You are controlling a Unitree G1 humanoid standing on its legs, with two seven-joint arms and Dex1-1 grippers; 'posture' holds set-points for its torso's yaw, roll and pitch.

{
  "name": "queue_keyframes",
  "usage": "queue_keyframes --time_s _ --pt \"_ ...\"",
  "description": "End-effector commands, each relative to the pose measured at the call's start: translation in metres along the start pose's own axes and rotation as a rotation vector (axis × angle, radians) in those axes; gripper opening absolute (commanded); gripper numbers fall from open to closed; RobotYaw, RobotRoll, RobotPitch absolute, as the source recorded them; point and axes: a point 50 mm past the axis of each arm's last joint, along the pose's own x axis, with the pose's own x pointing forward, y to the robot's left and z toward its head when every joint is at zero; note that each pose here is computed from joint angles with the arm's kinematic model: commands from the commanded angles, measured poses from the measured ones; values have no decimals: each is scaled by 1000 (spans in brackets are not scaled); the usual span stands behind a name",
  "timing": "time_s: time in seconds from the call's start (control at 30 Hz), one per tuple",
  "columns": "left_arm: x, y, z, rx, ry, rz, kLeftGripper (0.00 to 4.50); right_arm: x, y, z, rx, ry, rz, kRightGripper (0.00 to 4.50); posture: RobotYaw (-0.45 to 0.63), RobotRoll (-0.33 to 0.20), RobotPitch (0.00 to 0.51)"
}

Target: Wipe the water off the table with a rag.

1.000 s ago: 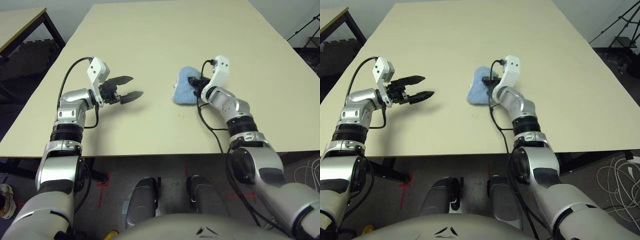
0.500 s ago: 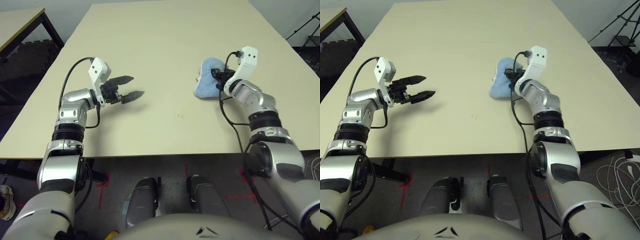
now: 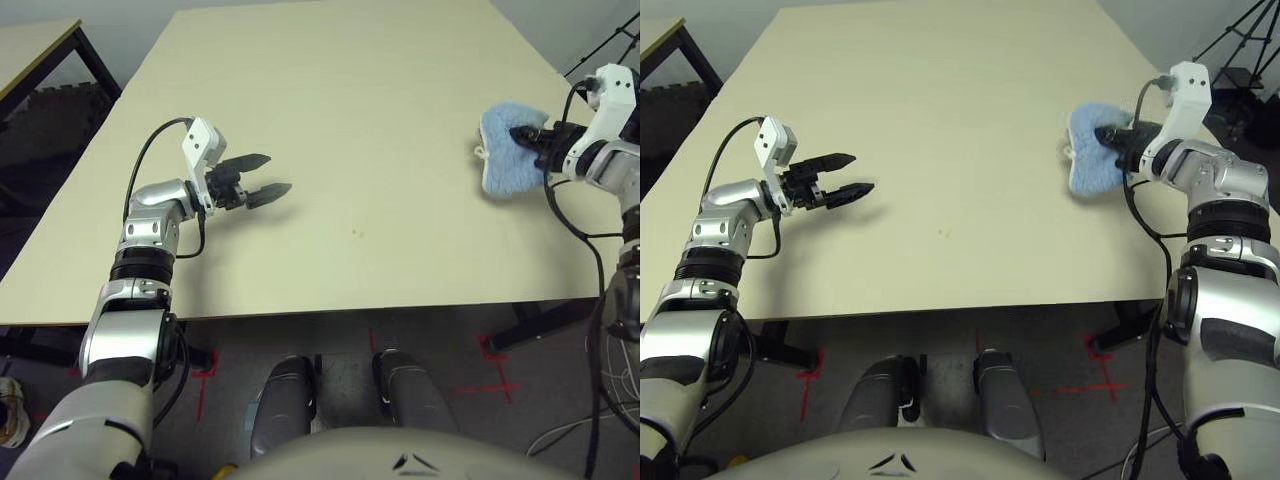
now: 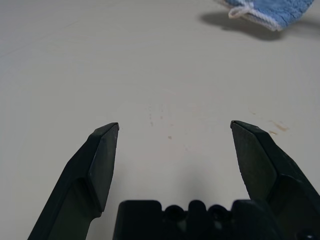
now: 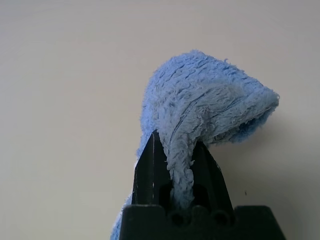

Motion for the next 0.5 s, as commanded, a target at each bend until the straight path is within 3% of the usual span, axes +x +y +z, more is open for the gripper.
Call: queue_keyframes --time_s 0.03,0.17,0.33,0.37,0.43,0.5 --pt "0 2 1 10 17 0 4500 6 2 -7 -24 19 13 16 -180 0 97" --pt "-1 2 2 13 18 1 4500 11 -1 -18 -79 45 -38 16 -173 0 95" --pt "-3 1 1 14 20 1 4500 11 -16 -29 -303 83 -223 16 -164 0 94" --pt "-3 1 1 14 20 1 4500 10 -18 -30 -333 79 -250 732 -164 0 94" --pt "-4 1 2 15 19 4 4500 10 -21 -28 -356 60 -289 1234 -159 0 98" --pt "-4 1 2 16 19 7 4500 8 -23 -24 -358 29 -310 2019 -160 0 99"
